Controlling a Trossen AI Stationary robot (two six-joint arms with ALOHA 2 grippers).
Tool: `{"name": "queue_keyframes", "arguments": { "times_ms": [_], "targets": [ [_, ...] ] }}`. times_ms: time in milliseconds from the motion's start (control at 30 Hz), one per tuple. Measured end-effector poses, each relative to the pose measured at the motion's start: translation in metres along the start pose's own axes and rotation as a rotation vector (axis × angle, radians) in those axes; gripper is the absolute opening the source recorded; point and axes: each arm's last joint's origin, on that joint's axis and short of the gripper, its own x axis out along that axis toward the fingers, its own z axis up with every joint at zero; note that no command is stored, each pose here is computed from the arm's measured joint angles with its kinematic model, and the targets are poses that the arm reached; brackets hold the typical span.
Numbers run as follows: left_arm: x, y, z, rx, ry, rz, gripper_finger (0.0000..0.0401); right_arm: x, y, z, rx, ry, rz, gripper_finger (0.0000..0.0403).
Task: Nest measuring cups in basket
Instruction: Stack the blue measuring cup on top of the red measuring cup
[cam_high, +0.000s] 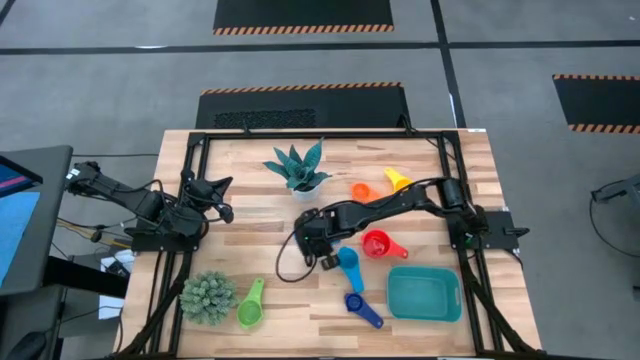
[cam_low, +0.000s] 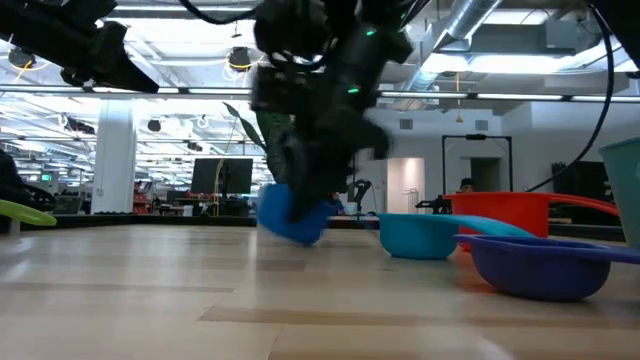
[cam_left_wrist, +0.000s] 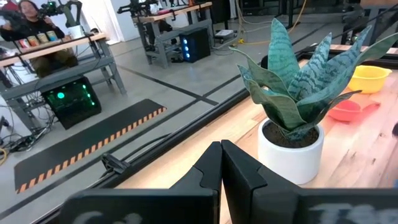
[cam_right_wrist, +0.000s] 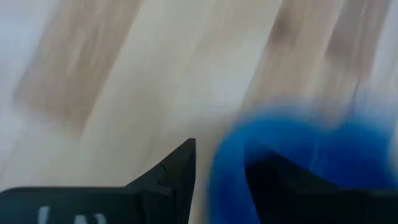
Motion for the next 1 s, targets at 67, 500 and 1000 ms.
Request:
{"name": "queue_keyframes", "arguments": {
  "times_ms": [67, 500, 1000],
  "targets": [
    [0.000, 0.000, 0.000, 0.000, 0.000, 0.000, 0.0000, 0.002, 0.002, -0.003, 0.004, 0.026, 0.003, 0.0156],
    [0.000, 0.000, 0.000, 0.001, 0.000, 0.000, 0.0000, -0.001, 0.012, -0.012, 0.040, 0.159, -0.007, 0.0018],
    [0.000, -0.001, -0.001, -0.009, 0.013, -0.022, 0.0000, -0.157, 0.041, -0.026, 0.275, 0.288, -0.193, 0.0016]
  ]
}}
